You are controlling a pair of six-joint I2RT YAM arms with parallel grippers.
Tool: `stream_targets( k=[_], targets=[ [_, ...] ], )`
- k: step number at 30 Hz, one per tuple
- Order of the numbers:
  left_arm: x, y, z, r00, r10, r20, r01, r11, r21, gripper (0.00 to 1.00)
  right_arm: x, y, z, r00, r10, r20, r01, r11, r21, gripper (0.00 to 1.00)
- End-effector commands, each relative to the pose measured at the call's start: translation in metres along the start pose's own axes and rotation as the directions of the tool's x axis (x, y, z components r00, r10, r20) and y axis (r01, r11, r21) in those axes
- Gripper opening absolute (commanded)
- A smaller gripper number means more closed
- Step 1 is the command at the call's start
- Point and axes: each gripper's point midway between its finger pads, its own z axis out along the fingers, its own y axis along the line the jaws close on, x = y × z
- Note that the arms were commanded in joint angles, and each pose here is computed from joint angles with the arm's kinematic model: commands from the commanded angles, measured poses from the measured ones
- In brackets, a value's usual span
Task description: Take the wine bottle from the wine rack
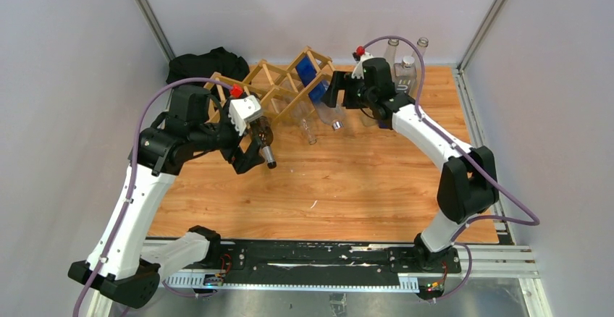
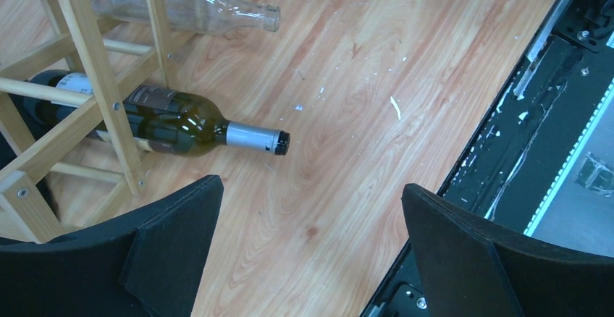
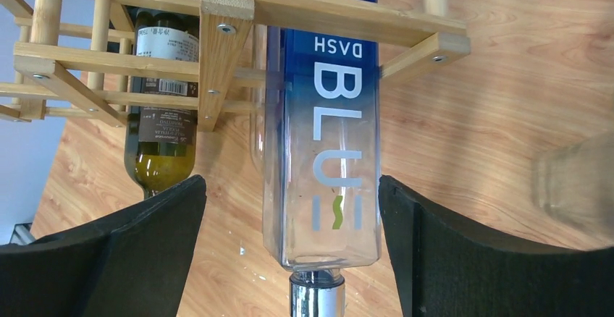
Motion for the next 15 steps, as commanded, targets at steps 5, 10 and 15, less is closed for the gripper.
stream_targets(
  k=[5, 10, 15],
  targets=[
    [-0.004, -0.006, 0.000, 0.999, 0.020, 0.026, -0.021, 0.999, 0.032, 1.00, 0.030, 0.001, 0.022, 0.996, 0.042, -0.081, -0.044, 0.999, -0.024, 0.93],
    [-0.005, -0.010, -0.002, 0.999, 0.027, 0.038, -0.029, 0.999, 0.044, 1.00, 0.056, -0.018, 0.041, 0.988, 0.067, -0.139, -0.064, 0.998, 0.029, 0.93],
    [-0.005, -0.011, -0.002, 0.999, 0.033, 0.042, -0.035, 0.998, 0.051, 1.00, 0.067, -0.019, 0.051, 0.981, 0.105, -0.160, -0.103, 0.994, 0.022, 0.94]
  ],
)
